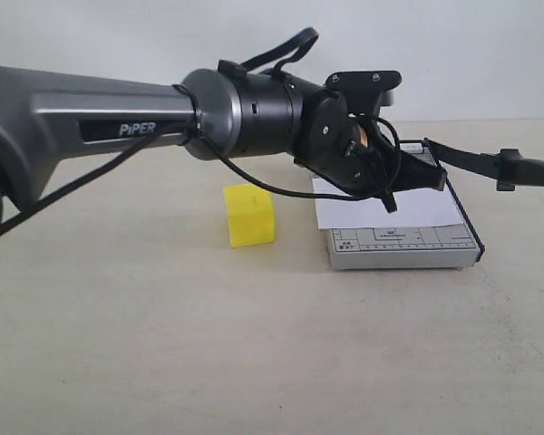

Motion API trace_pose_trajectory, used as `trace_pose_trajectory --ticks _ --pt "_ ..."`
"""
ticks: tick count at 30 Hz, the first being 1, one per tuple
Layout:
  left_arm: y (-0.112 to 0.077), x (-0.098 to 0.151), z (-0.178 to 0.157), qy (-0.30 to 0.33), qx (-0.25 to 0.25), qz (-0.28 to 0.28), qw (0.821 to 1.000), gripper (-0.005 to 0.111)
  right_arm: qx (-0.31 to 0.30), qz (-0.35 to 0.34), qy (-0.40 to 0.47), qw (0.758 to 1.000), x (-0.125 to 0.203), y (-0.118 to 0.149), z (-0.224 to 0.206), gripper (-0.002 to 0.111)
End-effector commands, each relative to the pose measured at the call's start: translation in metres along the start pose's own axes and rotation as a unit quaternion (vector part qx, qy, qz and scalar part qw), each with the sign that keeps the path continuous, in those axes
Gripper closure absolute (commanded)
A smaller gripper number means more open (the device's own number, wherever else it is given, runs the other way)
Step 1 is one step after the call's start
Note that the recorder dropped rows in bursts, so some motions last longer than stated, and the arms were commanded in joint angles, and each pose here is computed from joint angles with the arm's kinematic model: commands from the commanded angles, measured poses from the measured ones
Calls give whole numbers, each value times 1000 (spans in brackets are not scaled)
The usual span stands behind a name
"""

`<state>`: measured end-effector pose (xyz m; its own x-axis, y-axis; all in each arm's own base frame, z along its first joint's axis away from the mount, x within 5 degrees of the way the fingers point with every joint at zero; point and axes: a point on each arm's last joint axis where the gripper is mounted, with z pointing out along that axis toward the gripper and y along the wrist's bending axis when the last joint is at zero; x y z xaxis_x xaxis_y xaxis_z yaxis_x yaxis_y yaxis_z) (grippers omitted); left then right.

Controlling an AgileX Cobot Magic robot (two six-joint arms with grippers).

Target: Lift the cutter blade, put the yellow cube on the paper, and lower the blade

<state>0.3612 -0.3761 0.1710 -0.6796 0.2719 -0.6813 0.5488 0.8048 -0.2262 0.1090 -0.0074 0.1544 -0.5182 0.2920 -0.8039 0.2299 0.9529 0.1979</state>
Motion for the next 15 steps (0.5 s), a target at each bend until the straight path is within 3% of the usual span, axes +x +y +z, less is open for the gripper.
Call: trace_pose_trajectory --ticks 1,15 --pt "1 10 16 6 -3 9 1000 102 -2 -1 5 1000 1 0 0 109" --pt "7 41 52 28 -9 42 999 102 -3 3 7 1000 1 1 0 109"
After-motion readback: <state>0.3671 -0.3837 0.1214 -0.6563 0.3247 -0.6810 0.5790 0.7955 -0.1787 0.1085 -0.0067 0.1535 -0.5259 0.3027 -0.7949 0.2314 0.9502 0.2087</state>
